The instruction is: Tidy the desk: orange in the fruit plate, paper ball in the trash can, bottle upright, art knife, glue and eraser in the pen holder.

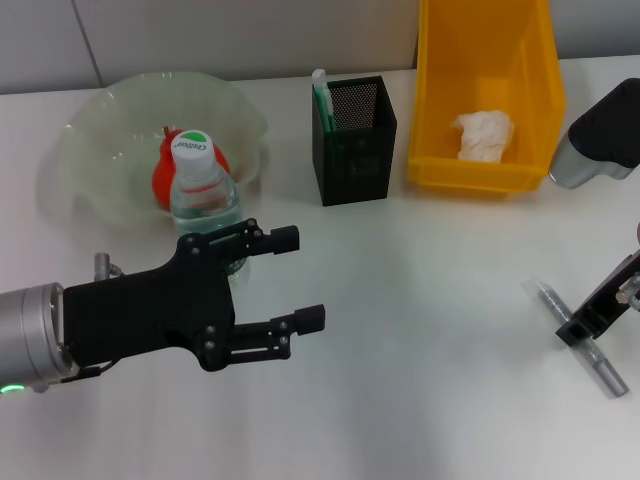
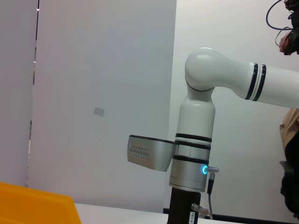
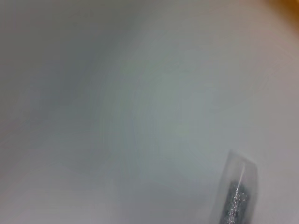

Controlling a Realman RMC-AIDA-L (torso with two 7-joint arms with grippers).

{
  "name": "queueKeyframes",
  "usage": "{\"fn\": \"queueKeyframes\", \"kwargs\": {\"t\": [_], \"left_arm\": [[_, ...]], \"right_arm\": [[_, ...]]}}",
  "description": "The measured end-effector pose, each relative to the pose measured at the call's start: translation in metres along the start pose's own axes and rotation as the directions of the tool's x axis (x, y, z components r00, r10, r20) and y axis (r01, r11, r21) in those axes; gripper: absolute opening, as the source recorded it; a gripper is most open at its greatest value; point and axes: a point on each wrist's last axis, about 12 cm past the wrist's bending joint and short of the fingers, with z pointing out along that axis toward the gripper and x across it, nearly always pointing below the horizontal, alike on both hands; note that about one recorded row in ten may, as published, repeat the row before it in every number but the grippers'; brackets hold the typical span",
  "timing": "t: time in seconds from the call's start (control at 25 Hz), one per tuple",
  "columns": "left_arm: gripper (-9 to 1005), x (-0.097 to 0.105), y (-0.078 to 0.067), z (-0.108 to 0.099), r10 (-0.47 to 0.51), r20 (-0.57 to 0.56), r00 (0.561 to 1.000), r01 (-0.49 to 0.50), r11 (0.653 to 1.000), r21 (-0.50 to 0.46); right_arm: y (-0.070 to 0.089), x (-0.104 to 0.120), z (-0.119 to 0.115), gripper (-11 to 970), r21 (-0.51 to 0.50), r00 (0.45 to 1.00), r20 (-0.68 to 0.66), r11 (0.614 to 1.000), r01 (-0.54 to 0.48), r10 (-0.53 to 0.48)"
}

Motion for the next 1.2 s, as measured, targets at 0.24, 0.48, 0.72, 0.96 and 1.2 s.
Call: {"fn": "queueKeyframes", "kwargs": {"t": [0.24, 0.48, 0.72, 0.96, 1.2], "left_arm": [[810, 0.000, 0.000, 0.000, 0.002, 0.000, 1.000, -0.002, 1.000, 0.001], [810, -0.001, 0.001, 0.001, 0.003, 0.000, 1.000, -0.003, 1.000, 0.002], [810, -0.001, 0.001, 0.001, 0.004, 0.000, 1.000, -0.004, 1.000, 0.002], [810, -0.001, 0.001, 0.000, 0.004, 0.001, 1.000, -0.004, 1.000, -0.001], [810, -0.001, 0.001, 0.000, 0.003, 0.002, 1.000, -0.003, 1.000, -0.004]], "right_arm": [[0.001, -0.001, 0.000, 305, 0.001, 1.000, -0.004, 1.000, 0.007, -0.007], [0.001, -0.001, 0.000, 226, 0.002, 1.000, -0.003, 1.000, 0.010, -0.010], [0.003, -0.003, 0.001, 161, 0.002, 1.000, -0.002, 1.000, 0.016, -0.016], [0.007, -0.005, 0.001, 136, 0.003, 0.999, -0.001, 0.999, 0.040, -0.040], [0.009, -0.010, -0.020, 135, 0.033, 0.994, 0.090, 0.998, 0.053, -0.056]]}}
